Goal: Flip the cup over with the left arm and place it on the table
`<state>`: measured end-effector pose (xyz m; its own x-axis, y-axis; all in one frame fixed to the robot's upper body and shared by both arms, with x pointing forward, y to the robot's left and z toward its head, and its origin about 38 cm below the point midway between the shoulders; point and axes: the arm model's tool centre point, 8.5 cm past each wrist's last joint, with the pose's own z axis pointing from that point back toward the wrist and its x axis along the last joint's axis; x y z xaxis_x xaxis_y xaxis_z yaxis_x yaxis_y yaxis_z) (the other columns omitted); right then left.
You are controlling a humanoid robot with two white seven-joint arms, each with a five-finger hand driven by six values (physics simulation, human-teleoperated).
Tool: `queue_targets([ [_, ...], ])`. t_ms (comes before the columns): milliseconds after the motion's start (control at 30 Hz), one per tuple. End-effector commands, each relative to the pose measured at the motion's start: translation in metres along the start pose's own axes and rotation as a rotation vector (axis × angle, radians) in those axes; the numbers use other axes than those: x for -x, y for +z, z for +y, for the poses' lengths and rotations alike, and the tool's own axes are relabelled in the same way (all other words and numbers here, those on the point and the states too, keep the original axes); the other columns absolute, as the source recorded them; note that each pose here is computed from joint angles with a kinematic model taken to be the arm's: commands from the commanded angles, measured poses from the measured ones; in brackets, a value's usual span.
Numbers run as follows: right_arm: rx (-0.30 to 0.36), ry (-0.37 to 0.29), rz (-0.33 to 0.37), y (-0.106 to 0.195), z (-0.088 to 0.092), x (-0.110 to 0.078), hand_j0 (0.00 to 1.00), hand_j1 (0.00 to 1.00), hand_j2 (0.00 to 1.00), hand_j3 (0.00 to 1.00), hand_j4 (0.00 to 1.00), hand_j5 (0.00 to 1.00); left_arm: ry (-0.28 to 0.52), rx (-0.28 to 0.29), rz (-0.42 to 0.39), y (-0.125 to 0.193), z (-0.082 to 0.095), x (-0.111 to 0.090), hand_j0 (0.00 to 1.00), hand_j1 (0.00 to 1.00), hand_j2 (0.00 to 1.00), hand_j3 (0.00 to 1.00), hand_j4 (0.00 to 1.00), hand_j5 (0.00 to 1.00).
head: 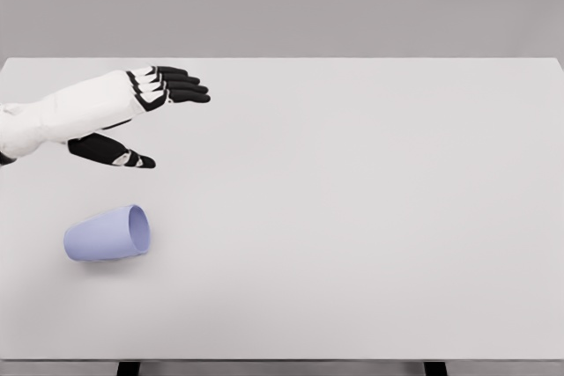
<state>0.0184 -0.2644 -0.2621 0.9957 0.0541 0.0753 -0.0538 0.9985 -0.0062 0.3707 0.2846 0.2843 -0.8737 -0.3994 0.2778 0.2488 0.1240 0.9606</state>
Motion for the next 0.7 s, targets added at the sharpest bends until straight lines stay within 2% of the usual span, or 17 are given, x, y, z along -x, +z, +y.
queue_targets([
  [0,0.0,-0.002,0.002,0.0,0.0,0.001,1.0,1.0,1.0,1.0,1.0,1.0,0.007,-0.005,-0.009,-0.003,-0.001,-0.002,1.0,1.0,1.0,1.0,1.0,1.0],
  [167,0.0,0.001,0.002,0.0,0.0,0.001,1.0,1.0,1.0,1.0,1.0,1.0,0.023,-0.02,-0.013,-0.008,-0.005,0.001,1.0,1.0,1.0,1.0,1.0,1.0],
  [200,0.0,0.0,0.002,0.0,0.0,0.001,1.0,1.0,1.0,1.0,1.0,1.0,0.026,0.014,-0.021,-0.011,-0.009,0.001,1.0,1.0,1.0,1.0,1.0,1.0],
  [267,0.0,0.0,0.002,0.0,0.0,0.001,1.0,1.0,1.0,1.0,1.0,1.0,0.093,0.078,0.088,-0.014,-0.015,0.012,1.0,1.0,1.0,1.0,1.0,1.0],
  [333,0.0,0.0,0.002,0.0,0.0,0.001,1.0,1.0,1.0,1.0,1.0,1.0,0.111,0.081,0.148,-0.006,-0.01,0.02,1.0,1.0,1.0,1.0,1.0,1.0],
  [367,0.0,0.0,0.002,0.0,0.0,0.001,1.0,1.0,1.0,1.0,1.0,1.0,0.113,0.084,0.278,0.027,-0.004,0.035,1.0,1.0,1.0,1.0,1.0,1.0],
  [400,0.0,0.0,0.002,0.0,0.0,0.001,1.0,1.0,1.0,1.0,1.0,1.0,0.107,-0.049,0.355,0.032,0.008,0.036,1.0,1.0,1.0,1.0,1.0,1.0],
  [433,0.0,0.0,0.002,0.0,0.0,0.001,1.0,1.0,1.0,1.0,1.0,1.0,0.08,-0.108,0.462,0.049,0.014,0.042,1.0,1.0,1.0,1.0,1.0,1.0],
  [467,0.0,0.0,0.002,0.0,0.0,0.001,1.0,1.0,1.0,1.0,1.0,1.0,0.058,-0.105,0.466,0.063,0.015,0.04,1.0,1.0,1.0,1.0,1.0,1.0],
  [533,0.0,0.0,0.002,0.0,0.0,0.001,1.0,1.0,1.0,1.0,1.0,1.0,0.089,-0.037,0.336,0.091,0.01,0.02,1.0,1.0,1.0,1.0,1.0,1.0],
  [567,0.0,0.0,0.002,0.0,0.0,0.001,1.0,1.0,1.0,1.0,1.0,1.0,0.156,-0.04,0.273,0.106,0.013,0.009,1.0,1.0,1.0,1.0,1.0,1.0],
  [600,0.0,0.0,0.002,0.0,0.0,0.001,1.0,1.0,1.0,1.0,1.0,1.0,0.195,-0.028,0.305,0.117,0.015,0.008,1.0,1.0,1.0,1.0,1.0,1.0],
  [633,0.0,0.0,0.002,0.0,0.0,0.001,1.0,1.0,1.0,1.0,1.0,1.0,0.221,-0.003,0.302,0.117,0.008,0.008,1.0,1.0,1.0,1.0,1.0,1.0],
  [667,0.0,0.0,0.002,0.0,0.0,0.001,1.0,1.0,1.0,1.0,1.0,1.0,0.269,0.006,0.277,0.11,-0.01,0.008,1.0,1.0,1.0,1.0,1.0,1.0],
])
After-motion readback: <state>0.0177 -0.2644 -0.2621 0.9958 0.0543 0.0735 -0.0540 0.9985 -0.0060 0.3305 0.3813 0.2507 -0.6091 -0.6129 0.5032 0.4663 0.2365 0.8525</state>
